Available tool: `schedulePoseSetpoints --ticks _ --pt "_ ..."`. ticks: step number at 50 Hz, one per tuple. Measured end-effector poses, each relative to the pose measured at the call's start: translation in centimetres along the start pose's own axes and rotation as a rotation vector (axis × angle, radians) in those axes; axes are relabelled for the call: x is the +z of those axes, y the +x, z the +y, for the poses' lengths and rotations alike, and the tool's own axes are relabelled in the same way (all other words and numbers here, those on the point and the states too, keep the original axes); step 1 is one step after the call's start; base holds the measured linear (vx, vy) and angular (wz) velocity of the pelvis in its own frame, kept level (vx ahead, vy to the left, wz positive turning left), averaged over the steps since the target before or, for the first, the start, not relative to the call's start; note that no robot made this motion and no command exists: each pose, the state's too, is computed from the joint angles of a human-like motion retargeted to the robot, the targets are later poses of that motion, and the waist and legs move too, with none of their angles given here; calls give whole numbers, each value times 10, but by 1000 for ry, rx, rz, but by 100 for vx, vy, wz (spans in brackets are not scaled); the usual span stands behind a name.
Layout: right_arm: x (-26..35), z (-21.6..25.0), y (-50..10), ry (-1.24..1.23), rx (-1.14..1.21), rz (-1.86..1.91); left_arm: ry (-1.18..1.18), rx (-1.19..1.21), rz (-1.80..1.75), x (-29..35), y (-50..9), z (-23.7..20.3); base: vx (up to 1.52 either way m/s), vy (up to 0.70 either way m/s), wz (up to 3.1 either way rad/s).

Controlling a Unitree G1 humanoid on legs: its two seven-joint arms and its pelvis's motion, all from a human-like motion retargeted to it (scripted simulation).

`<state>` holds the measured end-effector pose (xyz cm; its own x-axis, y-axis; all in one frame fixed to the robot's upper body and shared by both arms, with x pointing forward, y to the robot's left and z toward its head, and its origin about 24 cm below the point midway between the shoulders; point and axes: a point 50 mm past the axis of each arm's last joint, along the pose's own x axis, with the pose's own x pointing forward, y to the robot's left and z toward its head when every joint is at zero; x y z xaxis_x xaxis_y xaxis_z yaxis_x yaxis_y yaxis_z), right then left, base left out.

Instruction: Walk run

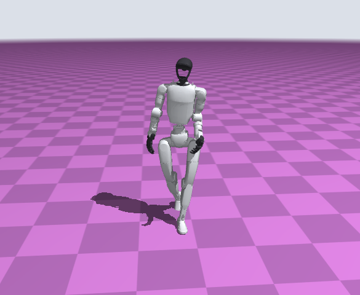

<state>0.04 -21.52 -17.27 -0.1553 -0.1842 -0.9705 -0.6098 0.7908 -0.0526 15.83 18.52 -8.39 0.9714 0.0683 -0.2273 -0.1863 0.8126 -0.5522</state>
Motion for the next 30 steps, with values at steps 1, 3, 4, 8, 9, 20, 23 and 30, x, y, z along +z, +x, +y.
schedulePoseSetpoints --ticks 1,3,4,8,9,20,23,30 --pt "-13 10 2 -17 37 34 -4 11 -10 2 1 2 72 -12 25" --pt "-33 27 4 -31 125 74 -1 12 -37 9 6 2 77 -14 48" --pt "-40 33 4 -30 174 81 2 5 -50 12 9 0 81 -13 10" --pt "-62 53 3 15 319 110 5 -31 -76 19 22 -10 57 -2 -39" --pt "-66 55 3 39 324 111 7 -43 -84 21 25 -13 75 0 73" --pt "-73 60 3 305 308 99 64 -159 -108 34 32 -25 63 -10 62" --pt "-58 55 4 299 306 31 75 -164 -96 31 31 -24 62 -17 -5" --pt "-34 38 6 271 205 -59 -5 -113 -25 3 18 -28 79 -28 82"
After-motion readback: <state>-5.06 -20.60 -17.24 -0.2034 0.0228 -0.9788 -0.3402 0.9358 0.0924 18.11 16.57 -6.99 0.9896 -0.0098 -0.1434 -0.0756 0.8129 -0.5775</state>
